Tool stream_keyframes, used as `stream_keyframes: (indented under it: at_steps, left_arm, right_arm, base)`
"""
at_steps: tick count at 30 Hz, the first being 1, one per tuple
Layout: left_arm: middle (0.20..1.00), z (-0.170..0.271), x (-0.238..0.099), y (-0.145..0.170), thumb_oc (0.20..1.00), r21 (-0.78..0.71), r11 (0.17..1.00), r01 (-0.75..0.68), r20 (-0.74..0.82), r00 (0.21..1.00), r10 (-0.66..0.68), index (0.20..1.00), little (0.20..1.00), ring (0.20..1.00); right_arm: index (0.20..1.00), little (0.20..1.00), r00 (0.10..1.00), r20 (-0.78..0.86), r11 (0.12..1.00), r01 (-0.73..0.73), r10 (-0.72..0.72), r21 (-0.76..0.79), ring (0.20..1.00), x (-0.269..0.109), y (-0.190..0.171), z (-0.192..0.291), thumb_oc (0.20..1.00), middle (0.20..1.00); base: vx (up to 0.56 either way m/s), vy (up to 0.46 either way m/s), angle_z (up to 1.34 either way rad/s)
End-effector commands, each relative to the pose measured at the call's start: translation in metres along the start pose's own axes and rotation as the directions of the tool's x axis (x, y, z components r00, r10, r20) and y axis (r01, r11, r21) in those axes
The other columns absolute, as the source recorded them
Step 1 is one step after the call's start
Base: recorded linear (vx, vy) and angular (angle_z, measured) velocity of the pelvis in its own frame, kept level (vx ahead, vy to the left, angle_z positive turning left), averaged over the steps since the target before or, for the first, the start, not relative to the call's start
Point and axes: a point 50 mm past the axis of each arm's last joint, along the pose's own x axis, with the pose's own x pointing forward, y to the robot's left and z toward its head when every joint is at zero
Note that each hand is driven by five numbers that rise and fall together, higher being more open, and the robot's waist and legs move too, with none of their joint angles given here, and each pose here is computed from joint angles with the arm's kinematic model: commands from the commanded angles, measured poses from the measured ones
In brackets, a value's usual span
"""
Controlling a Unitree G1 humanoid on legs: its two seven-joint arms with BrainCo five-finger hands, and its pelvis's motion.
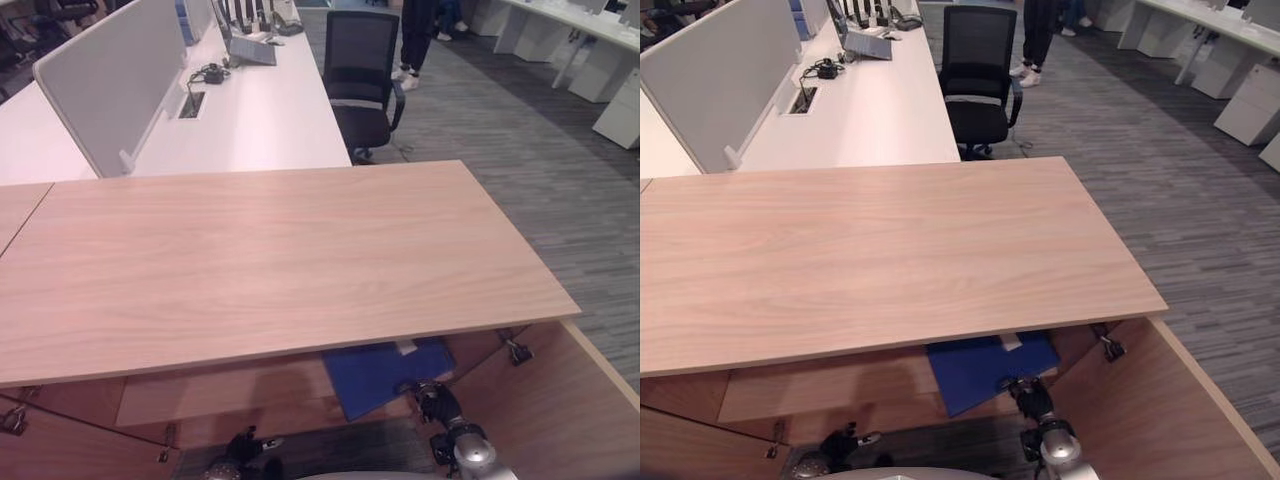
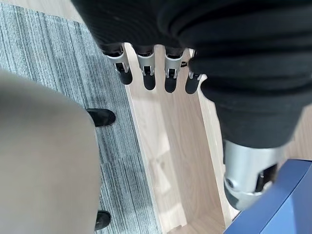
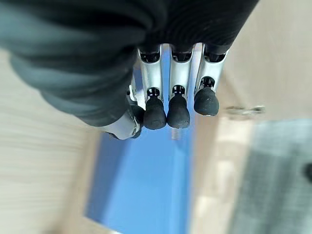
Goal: Put the empty folder in the office cabinet
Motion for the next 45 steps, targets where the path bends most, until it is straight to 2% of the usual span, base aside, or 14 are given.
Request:
stream_keyframes:
  at_steps: [1,6,13,19,39,40,41,42,45]
  left_arm:
    - [1.0,0.018,0.005,0.008,1.0,0.063,0.998,-0.011,0.044,0.999,0.008,1.0,1.0,1.0]
    - [1.0,0.03,0.007,0.011,1.0,0.084,0.996,-0.027,0.06,0.998,0.022,1.0,1.0,1.0]
    - [1.0,0.042,0.009,0.015,1.0,0.115,0.992,-0.044,0.083,0.996,0.035,1.0,1.0,1.0]
    - [1.0,0.071,0.012,0.015,1.0,0.115,0.991,-0.071,0.158,0.986,0.052,1.0,1.0,1.0]
    - [1.0,0.123,0.011,0.012,1.0,0.067,0.99,-0.125,0.288,0.952,0.1,1.0,1.0,1.0]
    - [1.0,0.118,0.002,0.042,1.0,0.026,0.994,-0.11,0.366,0.926,0.093,1.0,1.0,1.0]
    - [1.0,0.119,-0.006,0.036,1.0,0.033,0.997,-0.069,0.433,0.9,0.048,1.0,1.0,1.0]
    - [1.0,0.114,-0.028,0.031,1.0,0.08,0.996,0.038,0.524,0.848,-0.075,1.0,1.0,1.0]
    - [1.0,0.107,-0.059,0.05,1.0,0.205,0.975,0.087,0.554,0.811,-0.189,1.0,1.0,1.0]
  right_arm:
    - [0.2,0.2,0.995,0.1,1.0,-0.011,0.012,-0.006,0.2,0.014,0.004,0.035,0.2,0.2]
    - [0.2,0.2,1.0,-0.001,0.996,0.02,-0.02,0.083,0.2,0.021,0.007,0.026,0.2,0.2]
    - [0.2,0.2,0.999,-0.046,0.995,0.024,-0.02,0.093,0.2,0.026,0.011,0.025,0.2,0.2]
    - [0.2,0.2,0.993,-0.104,0.991,0.061,-0.049,0.119,0.2,0.032,0.011,0.028,0.2,0.2]
    - [0.2,0.2,0.976,-0.078,0.942,0.217,-0.203,0.257,0.2,0.049,-0.016,0.067,0.2,0.2]
    - [0.2,0.2,0.967,-0.053,0.923,0.254,-0.249,0.288,0.2,0.05,-0.037,0.074,0.2,0.2]
    - [0.2,0.2,0.962,-0.034,0.919,0.268,-0.27,0.288,0.2,0.05,-0.048,0.078,0.2,0.2]
    - [0.2,0.2,0.947,0.019,0.903,0.298,-0.319,0.308,0.2,0.055,-0.069,0.108,0.2,0.2]
    - [0.2,0.2,0.924,0.022,0.867,0.349,-0.381,0.355,0.2,0.059,-0.093,0.139,0.2,0.2]
  base:
    - [-0.07,-0.022,0.06]
    - [-0.08,-0.011,0.1]
    - [-0.06,0.001,0.07]
    - [-0.09,0.029,0.08]
    - [-0.05,0.014,0.04]
    - [-0.01,0.064,0.03]
    - [-0.05,0.064,0.09]
    - [-0.06,0.03,0.16]
    - [-0.04,-0.019,0.28]
